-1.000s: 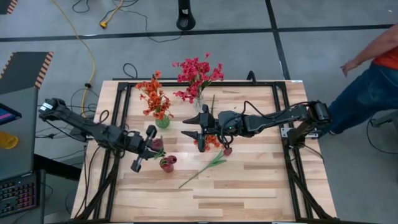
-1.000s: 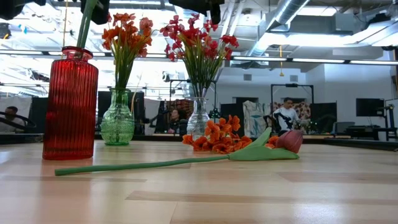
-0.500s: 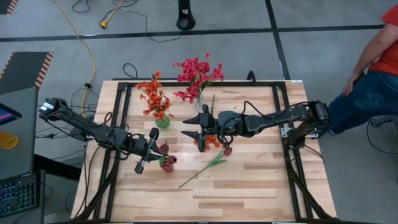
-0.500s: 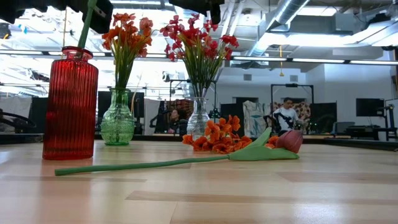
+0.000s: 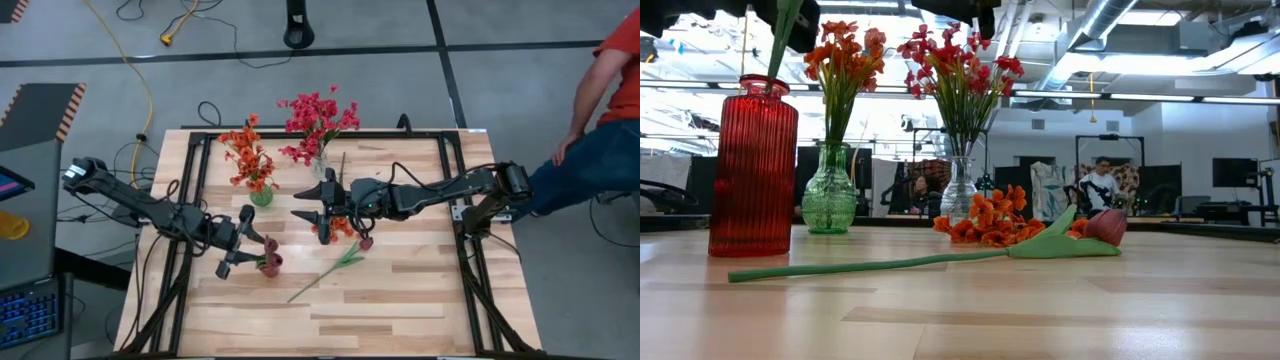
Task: Sort flowers into vase by color
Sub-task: Put the right red tulip into the red vase, then put the orange flower into the green vase
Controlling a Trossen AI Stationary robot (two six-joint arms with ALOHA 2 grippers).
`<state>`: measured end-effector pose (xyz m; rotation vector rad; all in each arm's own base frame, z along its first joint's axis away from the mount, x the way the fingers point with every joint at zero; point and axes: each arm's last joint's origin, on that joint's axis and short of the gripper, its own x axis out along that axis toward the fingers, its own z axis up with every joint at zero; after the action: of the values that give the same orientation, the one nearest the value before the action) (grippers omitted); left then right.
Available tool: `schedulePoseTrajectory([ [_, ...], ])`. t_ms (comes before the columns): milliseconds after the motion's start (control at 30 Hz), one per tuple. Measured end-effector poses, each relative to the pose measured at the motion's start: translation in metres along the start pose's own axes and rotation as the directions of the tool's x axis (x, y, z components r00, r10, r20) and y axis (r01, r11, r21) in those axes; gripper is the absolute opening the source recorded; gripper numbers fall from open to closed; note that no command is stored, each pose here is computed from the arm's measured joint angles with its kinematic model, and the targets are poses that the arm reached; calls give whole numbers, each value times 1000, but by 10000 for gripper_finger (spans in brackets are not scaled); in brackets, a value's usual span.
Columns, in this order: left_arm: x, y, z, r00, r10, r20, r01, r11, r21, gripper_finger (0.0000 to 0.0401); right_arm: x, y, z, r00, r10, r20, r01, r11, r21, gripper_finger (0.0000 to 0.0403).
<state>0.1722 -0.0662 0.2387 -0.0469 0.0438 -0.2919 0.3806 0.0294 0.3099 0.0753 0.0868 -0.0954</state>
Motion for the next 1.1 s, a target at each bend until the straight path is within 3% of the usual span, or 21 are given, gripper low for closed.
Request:
schedulePoseTrajectory([
  [233,-16,2,-2,996,12,-86,-7,998,59,169,0,0,-1,1000,-1,-14,1,1000,-3,228],
  [633,-46,5,-1,989,46,-140,-48,999,-8,170,-7,-13,-7,987,-45,-157,39,998,-43,228],
  [867,-47,6,-1,989,55,-135,-55,998,10,170,-38,-36,-3,920,-120,-372,90,991,-98,228],
  [1100,-47,6,-1,989,67,-133,-66,998,10,170,-59,-63,-7,820,-203,-536,23,946,-323,228],
])
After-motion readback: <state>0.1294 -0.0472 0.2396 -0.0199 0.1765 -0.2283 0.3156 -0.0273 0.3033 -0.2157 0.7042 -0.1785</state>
